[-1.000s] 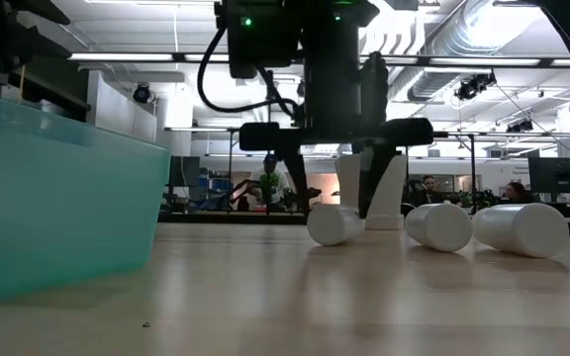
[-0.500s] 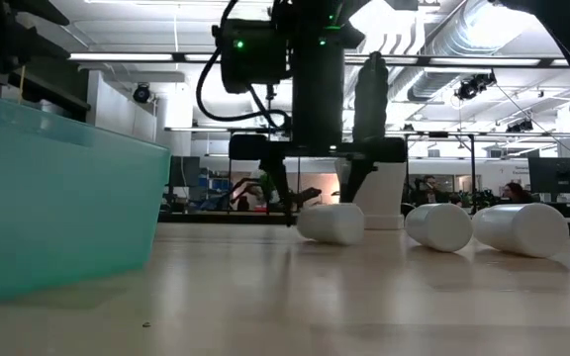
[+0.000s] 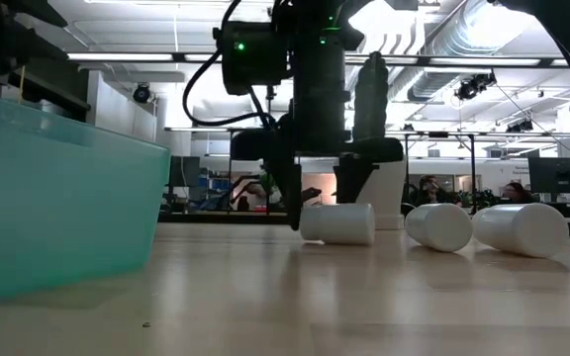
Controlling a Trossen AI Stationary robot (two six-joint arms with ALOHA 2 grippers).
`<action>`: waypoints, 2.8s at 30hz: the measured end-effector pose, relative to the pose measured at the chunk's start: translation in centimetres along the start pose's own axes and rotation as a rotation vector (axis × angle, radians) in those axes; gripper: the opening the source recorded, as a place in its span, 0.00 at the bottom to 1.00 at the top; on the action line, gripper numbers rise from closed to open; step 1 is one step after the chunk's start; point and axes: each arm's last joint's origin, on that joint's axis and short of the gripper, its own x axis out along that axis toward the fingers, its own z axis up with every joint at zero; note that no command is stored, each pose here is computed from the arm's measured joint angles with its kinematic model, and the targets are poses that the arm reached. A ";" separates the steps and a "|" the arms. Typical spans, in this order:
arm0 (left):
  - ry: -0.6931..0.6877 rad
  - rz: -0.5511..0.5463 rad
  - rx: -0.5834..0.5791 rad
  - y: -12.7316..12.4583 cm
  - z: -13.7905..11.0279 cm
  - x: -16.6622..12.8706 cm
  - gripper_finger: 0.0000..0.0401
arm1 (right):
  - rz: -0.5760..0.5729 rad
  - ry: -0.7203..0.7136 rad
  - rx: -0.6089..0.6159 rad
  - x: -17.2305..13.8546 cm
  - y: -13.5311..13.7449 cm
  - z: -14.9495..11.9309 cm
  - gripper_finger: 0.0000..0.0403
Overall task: Pick and place pill bottles into a basket
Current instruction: Put the white pill bottle into the green bin
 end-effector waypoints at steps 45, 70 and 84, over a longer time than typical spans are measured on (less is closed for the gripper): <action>0.014 0.001 -0.113 0.0 -0.2 0.0 0.65 | 0.299 0.195 -1.165 0.0 -0.3 1.6 0.64; 0.021 0.096 -0.180 0.3 -0.4 0.0 0.65 | 0.062 -0.243 -1.711 -8.9 2.4 1.5 0.64; 0.038 0.099 -0.195 0.3 -0.6 0.0 0.65 | -0.152 -0.004 -1.902 -7.5 1.0 -4.3 0.64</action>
